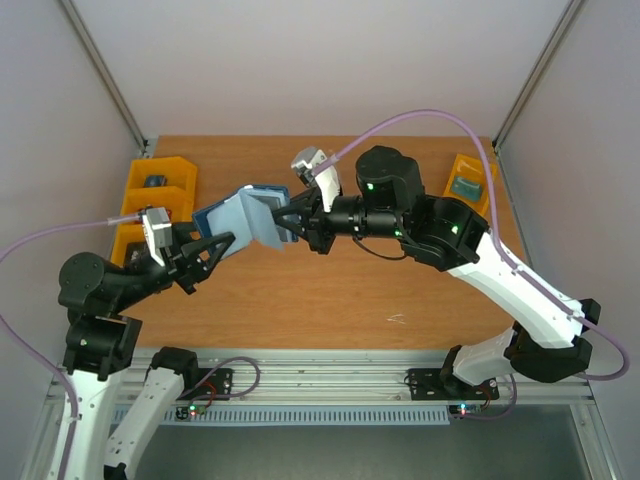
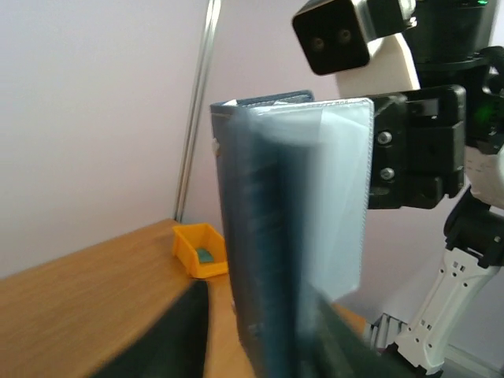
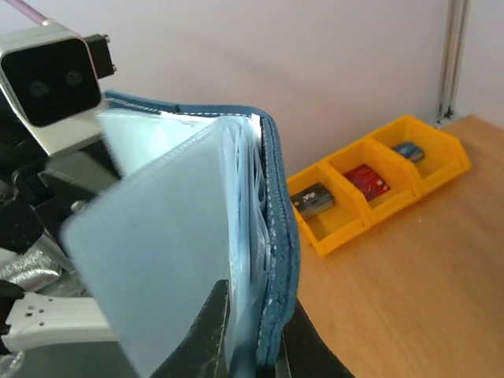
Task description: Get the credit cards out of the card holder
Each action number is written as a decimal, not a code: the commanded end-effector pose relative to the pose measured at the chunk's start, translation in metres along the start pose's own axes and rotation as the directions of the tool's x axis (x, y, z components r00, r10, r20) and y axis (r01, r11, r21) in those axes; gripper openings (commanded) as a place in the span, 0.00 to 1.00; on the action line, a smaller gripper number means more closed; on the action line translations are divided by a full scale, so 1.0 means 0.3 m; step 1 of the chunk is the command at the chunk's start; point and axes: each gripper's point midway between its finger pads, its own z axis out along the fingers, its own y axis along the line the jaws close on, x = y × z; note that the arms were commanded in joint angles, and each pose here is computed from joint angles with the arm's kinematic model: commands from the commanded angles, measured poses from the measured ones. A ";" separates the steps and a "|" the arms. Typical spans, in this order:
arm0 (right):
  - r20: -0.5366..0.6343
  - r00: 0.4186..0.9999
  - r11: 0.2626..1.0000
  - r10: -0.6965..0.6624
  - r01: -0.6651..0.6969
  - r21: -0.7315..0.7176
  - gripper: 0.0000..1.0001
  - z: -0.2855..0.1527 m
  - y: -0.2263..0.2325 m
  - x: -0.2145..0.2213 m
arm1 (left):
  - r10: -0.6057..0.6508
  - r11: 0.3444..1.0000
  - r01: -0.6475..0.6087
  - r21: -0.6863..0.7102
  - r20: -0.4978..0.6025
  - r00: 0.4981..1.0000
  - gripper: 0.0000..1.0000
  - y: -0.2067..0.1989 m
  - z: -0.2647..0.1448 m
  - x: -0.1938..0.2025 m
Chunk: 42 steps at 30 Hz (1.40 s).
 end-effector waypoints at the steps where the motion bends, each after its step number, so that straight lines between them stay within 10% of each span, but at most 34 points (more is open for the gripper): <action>1: -0.048 0.997 0.995 0.065 -0.061 0.078 0.01 0.042 -0.057 0.041 | -0.056 0.994 0.055 -0.098 -0.008 0.998 0.52 0.075 0.001 0.048; 4: -0.132 0.983 0.908 0.127 -0.062 0.415 0.01 0.054 -0.232 0.130 | -0.049 0.974 0.042 -0.221 -0.025 0.998 0.76 0.150 -0.016 0.092; 7: -0.247 0.951 0.642 0.186 0.073 0.763 0.01 -0.035 -0.420 0.230 | 0.002 0.944 -0.019 -0.328 -0.052 0.999 0.79 0.210 -0.041 0.114; 12: -0.405 0.886 0.491 0.224 0.256 0.832 0.01 -0.054 -0.491 0.300 | 0.011 0.956 -0.038 -0.290 -0.095 0.995 0.73 0.200 -0.035 0.160; 28: -0.325 0.919 0.877 0.223 -0.044 0.479 0.01 0.181 -0.227 0.230 | -0.097 0.986 0.118 0.114 -0.178 0.979 0.36 0.040 0.095 0.244; 42: -0.149 0.979 0.991 0.135 -0.132 0.031 0.01 0.092 -0.004 0.111 | -0.264 0.964 0.267 -0.007 -0.160 0.951 0.28 0.106 0.099 0.278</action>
